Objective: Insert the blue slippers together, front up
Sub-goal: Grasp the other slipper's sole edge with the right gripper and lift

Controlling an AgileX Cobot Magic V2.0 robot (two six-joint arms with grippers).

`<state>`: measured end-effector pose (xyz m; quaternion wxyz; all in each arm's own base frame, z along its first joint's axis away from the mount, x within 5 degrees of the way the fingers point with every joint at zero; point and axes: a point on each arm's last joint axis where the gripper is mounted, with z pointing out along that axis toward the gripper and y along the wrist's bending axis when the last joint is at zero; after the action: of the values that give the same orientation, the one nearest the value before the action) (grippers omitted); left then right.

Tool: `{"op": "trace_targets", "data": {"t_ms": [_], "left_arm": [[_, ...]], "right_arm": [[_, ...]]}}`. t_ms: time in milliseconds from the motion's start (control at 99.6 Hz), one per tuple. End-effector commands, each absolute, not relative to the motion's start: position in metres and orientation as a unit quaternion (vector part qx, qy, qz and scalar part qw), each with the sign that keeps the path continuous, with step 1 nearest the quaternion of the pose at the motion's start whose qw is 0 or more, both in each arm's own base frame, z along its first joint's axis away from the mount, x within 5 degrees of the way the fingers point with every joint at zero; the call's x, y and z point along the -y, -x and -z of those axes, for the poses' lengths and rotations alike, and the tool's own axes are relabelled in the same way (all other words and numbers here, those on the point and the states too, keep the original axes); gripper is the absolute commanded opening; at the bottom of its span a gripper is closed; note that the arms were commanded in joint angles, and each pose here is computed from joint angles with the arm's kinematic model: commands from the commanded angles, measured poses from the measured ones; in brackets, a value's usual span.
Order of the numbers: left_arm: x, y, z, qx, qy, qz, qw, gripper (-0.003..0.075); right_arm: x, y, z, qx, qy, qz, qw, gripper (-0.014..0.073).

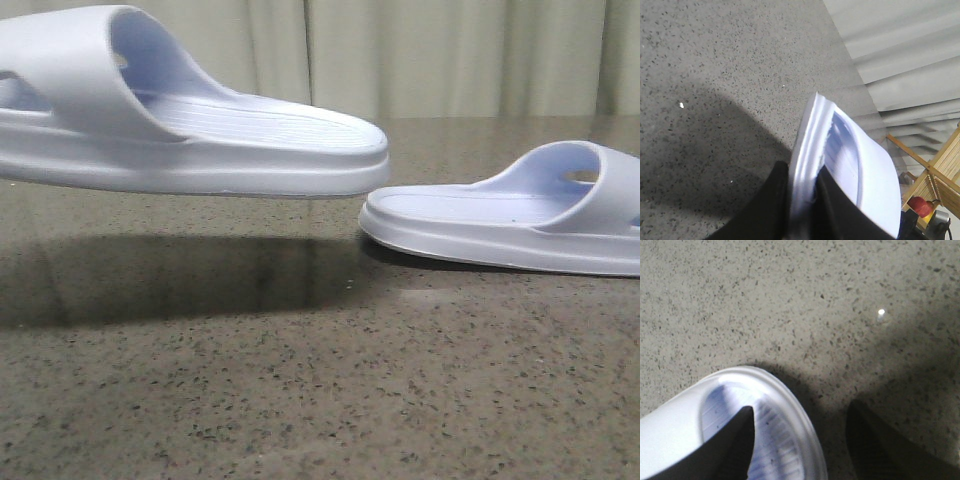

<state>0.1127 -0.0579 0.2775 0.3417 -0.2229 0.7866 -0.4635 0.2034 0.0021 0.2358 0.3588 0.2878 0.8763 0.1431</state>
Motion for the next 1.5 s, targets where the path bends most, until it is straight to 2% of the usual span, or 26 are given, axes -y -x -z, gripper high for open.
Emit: {"op": "trace_targets", "data": {"t_ms": [0,110,261,422,432,482,522,633,853,1155,1345,1486], "left_arm": [[0.059,-0.114,-0.291,-0.767,0.229,0.485,0.352,0.0016],[0.059,-0.114,-0.291,-0.767,0.229,0.485,0.352,0.0016],[0.059,-0.114,-0.291,-0.767,0.229,0.485,0.352,0.0016],[0.059,-0.114,-0.291,-0.767,0.229,0.485,0.352,0.0016],[0.059,-0.114,-0.291,-0.767,0.229,0.485,0.352,0.0016],[0.059,-0.114,-0.291,-0.767,0.229,0.485,0.352,0.0016],[0.059,-0.114,-0.291,-0.767,0.229,0.485,0.352,0.0016],[0.059,-0.114,-0.291,-0.767,0.229,0.485,0.352,0.0016],[0.059,-0.114,-0.291,-0.767,0.229,0.485,0.352,0.0016],[0.059,-0.114,-0.291,-0.766,0.230,0.488,0.350,0.0016],[0.059,-0.114,-0.291,-0.764,0.232,0.491,0.349,0.0016],[0.060,-0.114,-0.292,-0.760,0.236,0.498,0.345,0.0016]], "right_arm": [[-0.001,-0.210,-0.245,-0.863,-0.290,-0.151,0.384,0.0349],[-0.002,-0.211,-0.245,-0.863,-0.293,-0.154,0.382,0.0329],[-0.008,-0.210,-0.245,-0.865,-0.285,-0.163,0.379,0.0226],[-0.014,-0.210,-0.245,-0.868,-0.272,-0.170,0.378,0.0214],[-0.014,-0.211,-0.246,-0.865,-0.272,-0.171,0.384,0.0146],[-0.014,-0.212,-0.247,-0.863,-0.272,-0.172,0.389,0.0092],[-0.014,-0.213,-0.248,-0.860,-0.272,-0.173,0.395,0.0009],[-0.013,-0.215,-0.250,-0.853,-0.271,-0.176,0.411,-0.0108],[-0.011,-0.220,-0.262,-0.817,-0.273,-0.191,0.471,-0.0107],[-0.007,-0.202,-0.312,-0.719,-0.254,-0.227,0.605,-0.0107],[-0.008,-0.180,-0.346,-0.700,-0.242,-0.247,0.625,-0.0107],[-0.010,-0.158,-0.364,-0.694,-0.248,-0.276,0.617,-0.0107]]}}
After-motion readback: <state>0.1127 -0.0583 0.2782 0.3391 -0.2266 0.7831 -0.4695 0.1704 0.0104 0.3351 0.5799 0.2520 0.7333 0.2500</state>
